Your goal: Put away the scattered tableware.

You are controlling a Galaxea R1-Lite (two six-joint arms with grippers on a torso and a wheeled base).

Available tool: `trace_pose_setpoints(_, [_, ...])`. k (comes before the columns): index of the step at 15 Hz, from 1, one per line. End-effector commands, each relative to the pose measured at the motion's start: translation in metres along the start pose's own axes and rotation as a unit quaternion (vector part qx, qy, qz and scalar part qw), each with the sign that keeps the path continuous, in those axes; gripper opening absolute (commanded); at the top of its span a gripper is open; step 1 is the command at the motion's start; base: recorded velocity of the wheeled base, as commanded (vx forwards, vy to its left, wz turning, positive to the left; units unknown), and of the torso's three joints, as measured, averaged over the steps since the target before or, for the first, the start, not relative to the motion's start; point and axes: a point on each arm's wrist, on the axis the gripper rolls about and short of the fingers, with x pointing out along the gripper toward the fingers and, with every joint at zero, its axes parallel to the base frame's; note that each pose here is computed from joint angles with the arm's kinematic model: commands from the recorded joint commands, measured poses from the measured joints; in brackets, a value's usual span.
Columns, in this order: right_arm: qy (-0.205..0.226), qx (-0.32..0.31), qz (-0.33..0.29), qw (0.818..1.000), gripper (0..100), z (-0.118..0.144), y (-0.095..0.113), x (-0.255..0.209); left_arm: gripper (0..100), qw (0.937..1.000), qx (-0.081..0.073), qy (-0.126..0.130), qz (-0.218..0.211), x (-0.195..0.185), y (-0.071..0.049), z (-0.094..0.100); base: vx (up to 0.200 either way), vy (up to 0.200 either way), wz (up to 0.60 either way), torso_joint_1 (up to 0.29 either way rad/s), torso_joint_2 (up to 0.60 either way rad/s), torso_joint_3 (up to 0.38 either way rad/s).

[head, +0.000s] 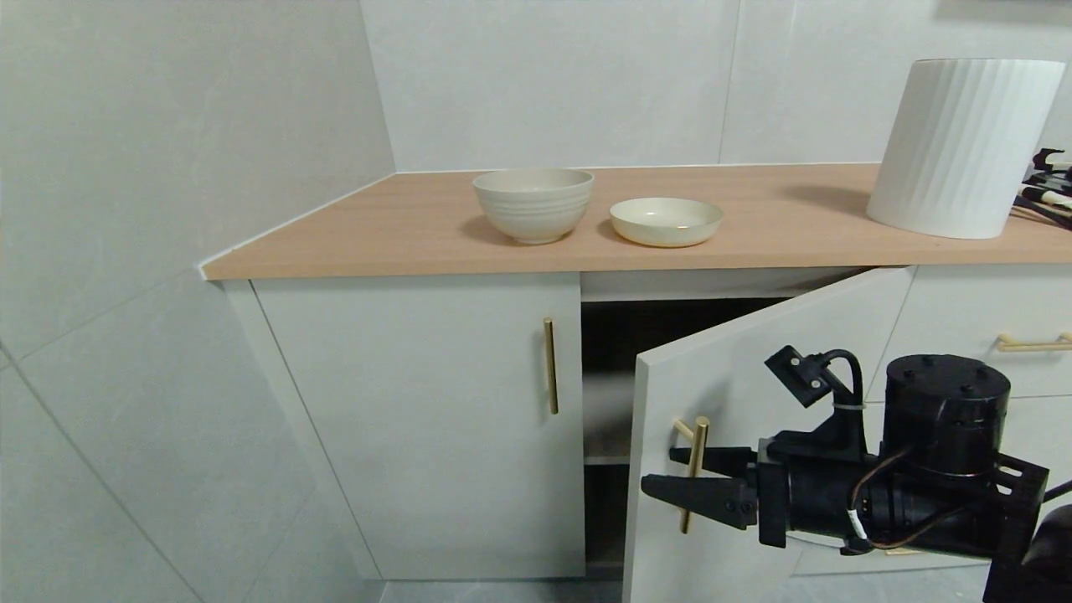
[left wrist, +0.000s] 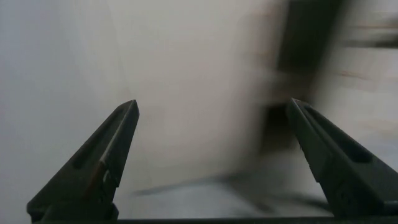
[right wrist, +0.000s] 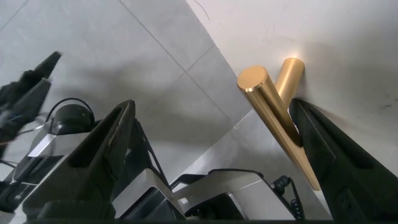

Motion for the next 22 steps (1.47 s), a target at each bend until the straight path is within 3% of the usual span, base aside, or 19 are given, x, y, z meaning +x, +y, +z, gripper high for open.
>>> trace_pose_setpoints(1, [0.000, -0.001, 0.000, 1.000, 100, 0.000, 0.001, -0.001, 100, 0.9897, -0.073, 0.039, -0.116, 0.004, -0.005, 0.041, 0.000, 0.000, 0.00, 0.000, 0.00, 0.000])
trace_pose_setpoints(3, [0.000, -0.001, 0.000, 1.000, 100, 0.000, 0.001, -0.001, 100, 0.9634, -0.150, 0.076, -0.209, 0.024, -0.005, 0.084, 0.000, 0.000, 0.00, 0.000, 0.00, 0.000])
trace_pose_setpoints(5, [-0.003, -0.002, 0.001, 1.000, 100, 0.001, 0.002, -0.002, 100, 0.9383, -0.188, 0.131, -0.259, 0.063, 0.004, 0.109, 0.000, 0.000, 0.00, 0.000, 0.00, 0.000])
trace_pose_setpoints(7, [-0.004, -0.004, 0.002, 1.000, 100, 0.002, 0.003, -0.003, 100, 0.9108, -0.211, 0.179, -0.306, 0.109, 0.015, 0.116, 0.000, 0.000, 0.00, 0.000, 0.00, 0.000])
trace_pose_setpoints(9, [-0.002, -0.002, 0.000, 1.000, 100, 0.001, 0.002, -0.002, 100, 0.8942, -0.218, 0.207, -0.332, 0.157, 0.021, 0.107, 0.000, 0.000, 0.00, 0.000, 0.00, 0.000])
trace_pose_setpoints(11, [-0.002, -0.002, 0.000, 1.000, 100, 0.001, 0.001, -0.002, 100, 0.8916, -0.219, 0.213, -0.334, 0.189, 0.027, 0.098, 0.000, 0.000, 0.00, 0.000, 0.00, 0.000])
trace_pose_setpoints(12, [-0.003, -0.002, 0.000, 1.000, 100, 0.001, 0.002, -0.002, 100, 0.8871, -0.219, 0.218, -0.343, 0.221, 0.030, 0.085, 0.000, 0.000, 0.00, 0.000, 0.00, 0.000])
trace_pose_setpoints(13, [-0.002, -0.002, 0.000, 1.000, 100, 0.001, 0.002, -0.002, 100, 0.8854, -0.219, 0.221, -0.346, 0.226, 0.029, 0.083, 0.000, 0.000, 0.00, 0.000, 0.00, 0.000])
trace_pose_setpoints(14, [-0.002, -0.002, 0.000, 1.000, 100, 0.001, 0.002, -0.002, 100, 0.8762, -0.224, 0.237, -0.355, 0.246, 0.026, 0.069, 0.000, 0.000, 0.00, 0.000, 0.00, 0.000])
trace_pose_setpoints(20, [0.000, -0.001, -0.002, 1.000, 100, 0.000, 0.000, -0.001, 100, 0.8494, -0.234, 0.284, -0.378, 0.281, 0.011, 0.032, 0.000, 0.000, 0.00, 0.000, 0.00, 0.000])
trace_pose_setpoints(21, [0.000, -0.001, -0.002, 1.000, 100, 0.000, 0.000, -0.001, 100, 0.8482, -0.233, 0.292, -0.375, 0.283, 0.007, 0.027, 0.000, 0.000, 0.00, 0.000, 0.00, 0.000])
trace_pose_setpoints(22, [0.002, 0.000, -0.002, 1.000, 100, -0.001, 0.000, -0.001, 100, 0.8520, -0.229, 0.296, -0.366, 0.286, 0.003, 0.023, 0.000, 0.000, 0.00, 0.000, 0.00, 0.000])
